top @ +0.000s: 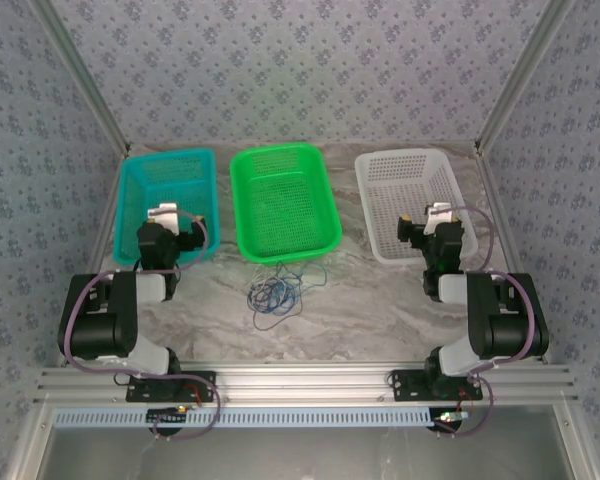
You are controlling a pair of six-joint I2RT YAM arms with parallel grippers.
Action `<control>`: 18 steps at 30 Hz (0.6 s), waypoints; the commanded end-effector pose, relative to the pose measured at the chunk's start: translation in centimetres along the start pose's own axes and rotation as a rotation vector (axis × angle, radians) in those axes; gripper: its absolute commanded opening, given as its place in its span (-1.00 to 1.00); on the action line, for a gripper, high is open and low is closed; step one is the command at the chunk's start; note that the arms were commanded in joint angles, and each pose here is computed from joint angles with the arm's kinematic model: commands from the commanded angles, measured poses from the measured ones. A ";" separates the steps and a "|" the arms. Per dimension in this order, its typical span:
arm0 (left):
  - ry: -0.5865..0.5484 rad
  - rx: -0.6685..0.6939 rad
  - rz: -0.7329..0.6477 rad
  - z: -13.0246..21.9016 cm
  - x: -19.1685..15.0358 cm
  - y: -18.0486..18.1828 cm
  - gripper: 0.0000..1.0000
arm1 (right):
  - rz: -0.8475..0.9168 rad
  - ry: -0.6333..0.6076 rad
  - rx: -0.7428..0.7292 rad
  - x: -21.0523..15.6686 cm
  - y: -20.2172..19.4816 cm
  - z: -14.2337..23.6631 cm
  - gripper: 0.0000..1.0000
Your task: Untangle the cables
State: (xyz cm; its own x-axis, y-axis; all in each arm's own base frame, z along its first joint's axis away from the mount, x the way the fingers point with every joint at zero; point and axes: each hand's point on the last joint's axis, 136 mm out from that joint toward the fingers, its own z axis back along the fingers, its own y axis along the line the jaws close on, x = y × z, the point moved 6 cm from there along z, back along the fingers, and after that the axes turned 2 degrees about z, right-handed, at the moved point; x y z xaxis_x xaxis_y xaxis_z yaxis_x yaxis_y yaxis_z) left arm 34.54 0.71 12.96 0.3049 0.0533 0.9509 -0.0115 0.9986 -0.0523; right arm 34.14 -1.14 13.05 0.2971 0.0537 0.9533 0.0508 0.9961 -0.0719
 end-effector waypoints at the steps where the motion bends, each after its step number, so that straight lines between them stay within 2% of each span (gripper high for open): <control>1: 0.080 0.010 0.008 -0.2 -1.8 0.1 0.99 | -0.006 0.102 -0.002 -2.2 -0.2 -0.2 1.00; 11: 0.080 0.022 0.033 -0.2 -1.6 0.6 0.99 | -0.009 0.108 0.010 -1.9 -0.3 -0.2 1.00; 16: 0.153 -0.004 0.034 -0.1 1.8 0.3 0.99 | -0.024 0.268 0.069 2.2 0.1 -0.2 1.00; 18: 0.161 -0.015 0.015 0.2 3.5 0.0 0.99 | -0.024 0.262 0.099 3.8 0.6 0.4 1.00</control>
State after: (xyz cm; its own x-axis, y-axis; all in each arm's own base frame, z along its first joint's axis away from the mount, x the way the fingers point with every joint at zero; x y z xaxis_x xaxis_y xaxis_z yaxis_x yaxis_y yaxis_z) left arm 35.31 1.02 13.92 0.4148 0.0762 0.9067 -0.0242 0.9971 -0.0727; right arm 36.03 -1.07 15.76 0.4352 0.0386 0.8995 0.0134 0.9987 -0.0494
